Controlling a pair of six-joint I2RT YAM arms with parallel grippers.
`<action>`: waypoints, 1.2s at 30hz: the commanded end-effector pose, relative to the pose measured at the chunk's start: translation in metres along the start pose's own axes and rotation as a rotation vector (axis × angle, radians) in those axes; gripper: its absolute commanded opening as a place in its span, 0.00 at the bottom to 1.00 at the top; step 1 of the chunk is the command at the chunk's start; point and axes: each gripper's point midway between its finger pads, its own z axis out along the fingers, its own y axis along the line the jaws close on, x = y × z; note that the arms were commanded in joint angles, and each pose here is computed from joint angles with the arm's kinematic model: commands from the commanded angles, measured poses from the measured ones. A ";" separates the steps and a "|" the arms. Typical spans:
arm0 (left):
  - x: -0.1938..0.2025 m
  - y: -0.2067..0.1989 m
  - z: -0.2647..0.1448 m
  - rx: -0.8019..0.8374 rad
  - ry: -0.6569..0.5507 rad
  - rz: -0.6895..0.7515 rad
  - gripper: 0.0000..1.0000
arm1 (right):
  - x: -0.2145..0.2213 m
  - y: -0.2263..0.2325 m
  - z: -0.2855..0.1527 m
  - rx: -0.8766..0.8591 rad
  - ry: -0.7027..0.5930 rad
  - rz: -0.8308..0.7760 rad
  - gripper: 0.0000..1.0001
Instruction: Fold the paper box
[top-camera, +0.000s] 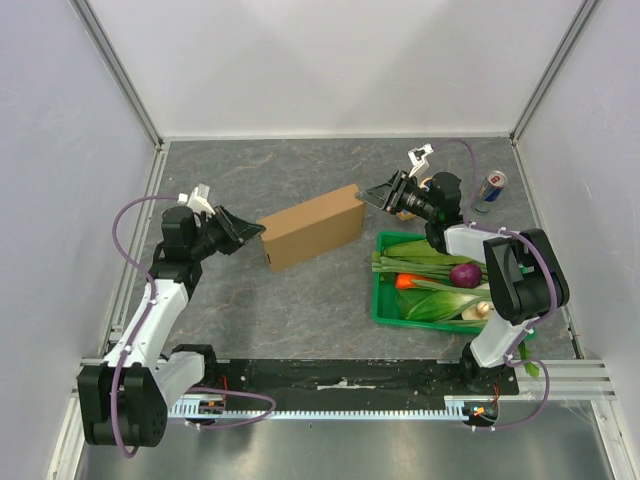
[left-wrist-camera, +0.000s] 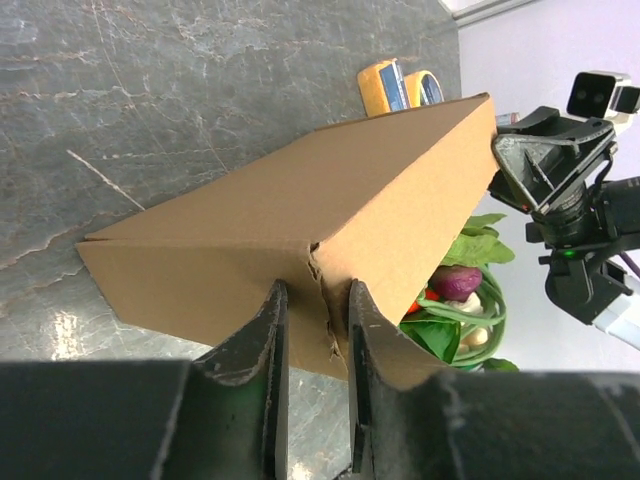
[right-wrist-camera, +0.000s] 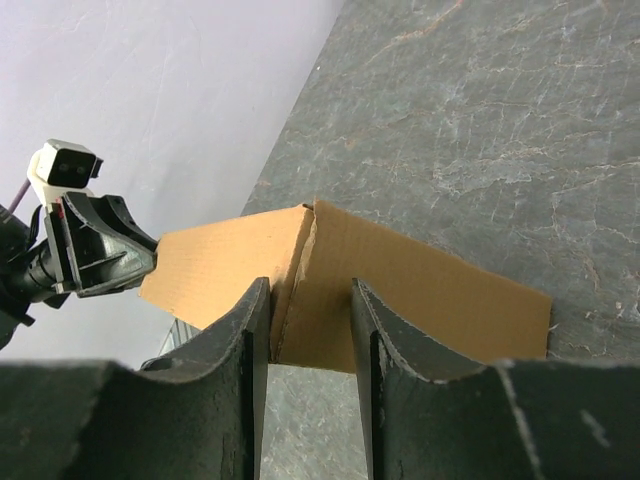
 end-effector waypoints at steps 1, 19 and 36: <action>0.019 0.065 -0.006 -0.271 0.041 0.069 0.13 | 0.088 -0.058 -0.019 0.193 0.187 0.103 0.22; -0.011 0.103 -0.049 -0.531 -0.167 -0.015 0.03 | 0.192 -0.028 -0.051 0.166 0.345 0.023 0.16; -0.008 0.088 -0.057 -0.481 -0.222 -0.114 0.60 | 0.201 -0.018 -0.051 0.184 0.400 0.008 0.33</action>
